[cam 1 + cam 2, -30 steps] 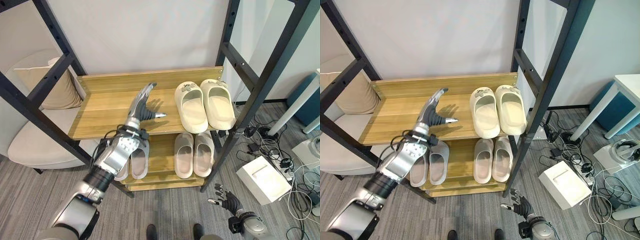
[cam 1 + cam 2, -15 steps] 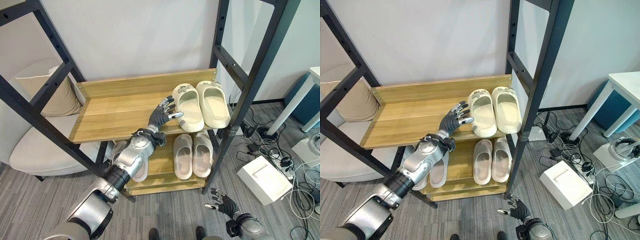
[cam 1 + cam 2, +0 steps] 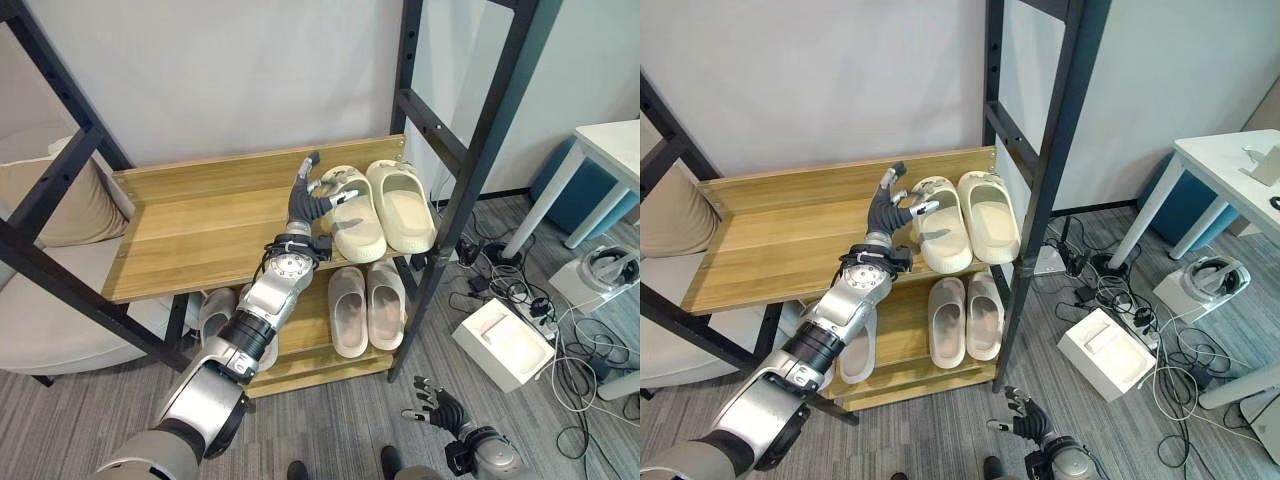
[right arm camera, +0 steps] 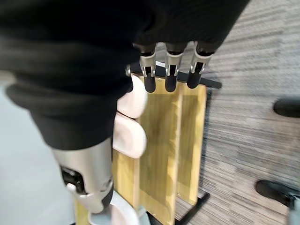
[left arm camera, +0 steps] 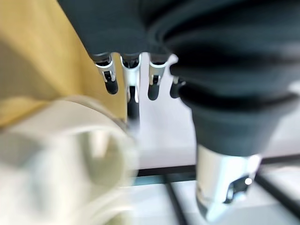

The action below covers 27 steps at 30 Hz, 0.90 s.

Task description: Arrange the slippers neatly on the shoe rack.

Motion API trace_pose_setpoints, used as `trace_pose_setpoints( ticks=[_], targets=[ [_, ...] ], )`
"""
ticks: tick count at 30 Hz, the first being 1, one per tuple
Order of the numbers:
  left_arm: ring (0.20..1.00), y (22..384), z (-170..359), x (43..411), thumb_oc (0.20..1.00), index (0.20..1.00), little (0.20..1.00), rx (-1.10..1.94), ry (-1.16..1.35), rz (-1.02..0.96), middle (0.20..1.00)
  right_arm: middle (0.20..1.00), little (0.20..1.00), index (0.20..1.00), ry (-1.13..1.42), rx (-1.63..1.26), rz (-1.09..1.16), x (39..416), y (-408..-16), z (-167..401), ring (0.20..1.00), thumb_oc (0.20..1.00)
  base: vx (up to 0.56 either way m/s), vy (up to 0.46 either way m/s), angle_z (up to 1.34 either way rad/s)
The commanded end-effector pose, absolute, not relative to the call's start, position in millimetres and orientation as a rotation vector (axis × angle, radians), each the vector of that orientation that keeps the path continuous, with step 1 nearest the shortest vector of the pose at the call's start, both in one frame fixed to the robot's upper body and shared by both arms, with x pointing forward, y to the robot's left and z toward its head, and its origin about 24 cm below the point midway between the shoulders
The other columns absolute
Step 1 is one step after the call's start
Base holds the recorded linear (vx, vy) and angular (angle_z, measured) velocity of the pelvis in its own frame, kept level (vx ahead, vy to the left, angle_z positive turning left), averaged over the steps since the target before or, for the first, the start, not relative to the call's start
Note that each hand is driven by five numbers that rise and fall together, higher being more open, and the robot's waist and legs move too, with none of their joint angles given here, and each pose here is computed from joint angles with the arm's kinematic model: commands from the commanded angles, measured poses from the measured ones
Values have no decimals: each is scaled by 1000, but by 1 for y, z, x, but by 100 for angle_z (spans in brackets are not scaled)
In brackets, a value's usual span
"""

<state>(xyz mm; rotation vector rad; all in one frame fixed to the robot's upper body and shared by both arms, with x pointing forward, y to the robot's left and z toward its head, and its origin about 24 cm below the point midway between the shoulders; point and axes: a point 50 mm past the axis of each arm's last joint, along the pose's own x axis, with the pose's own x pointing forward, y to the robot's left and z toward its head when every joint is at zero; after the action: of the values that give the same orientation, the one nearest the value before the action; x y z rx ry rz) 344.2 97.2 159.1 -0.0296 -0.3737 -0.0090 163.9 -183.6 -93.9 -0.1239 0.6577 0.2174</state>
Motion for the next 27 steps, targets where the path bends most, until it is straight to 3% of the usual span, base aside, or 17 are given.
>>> trace_pose_setpoints(
  ticks=[1, 4, 8, 10, 11, 14, 16, 27],
  targets=[
    [1000, 113, 214, 335, 1000, 1000, 1000, -13, -685, 35, 1000, 1000, 1000, 1000, 521, -84, 183, 185, -180, -76, 1000, 1000, 0, 1, 23],
    [1000, 119, 230, 310, 1000, 1000, 1000, 7, -828, -9, 1000, 1000, 1000, 1000, 506, -79, 177, 189, -180, -74, 1000, 1000, -4, 7, 18],
    [1000, 115, 250, 272, 1000, 1000, 1000, -168, -961, -315, 1000, 1000, 1000, 1000, 509, -61, 192, 189, -177, -75, 1000, 1000, -8, 23, 13],
    [1000, 106, 245, 262, 1000, 1000, 1000, -302, -902, -536, 1000, 1000, 1000, 1000, 515, -44, 207, 187, -174, -76, 1000, 1000, 5, 23, 8],
    [1000, 84, 224, 249, 1000, 1000, 1000, -471, -758, -781, 1000, 1000, 1000, 1000, 521, -24, 232, 184, -170, -77, 1000, 1000, 3, 24, 6],
    [1000, 65, 190, 246, 1000, 1000, 1000, -507, -546, -929, 1000, 1000, 1000, 1000, 513, -21, 243, 185, -169, -75, 1000, 1000, -8, 10, 4],
    [1000, 57, 150, 241, 1000, 1000, 1000, -460, -340, -998, 1000, 1000, 1000, 1000, 498, -19, 235, 187, -172, -72, 1000, 1000, 0, 0, 0],
    [1000, 97, 35, 223, 1000, 1000, 1000, -31, 123, -998, 1000, 1000, 1000, 1000, 489, -15, 241, 187, -183, -71, 1000, 1000, 0, 2, 0]
  ],
)
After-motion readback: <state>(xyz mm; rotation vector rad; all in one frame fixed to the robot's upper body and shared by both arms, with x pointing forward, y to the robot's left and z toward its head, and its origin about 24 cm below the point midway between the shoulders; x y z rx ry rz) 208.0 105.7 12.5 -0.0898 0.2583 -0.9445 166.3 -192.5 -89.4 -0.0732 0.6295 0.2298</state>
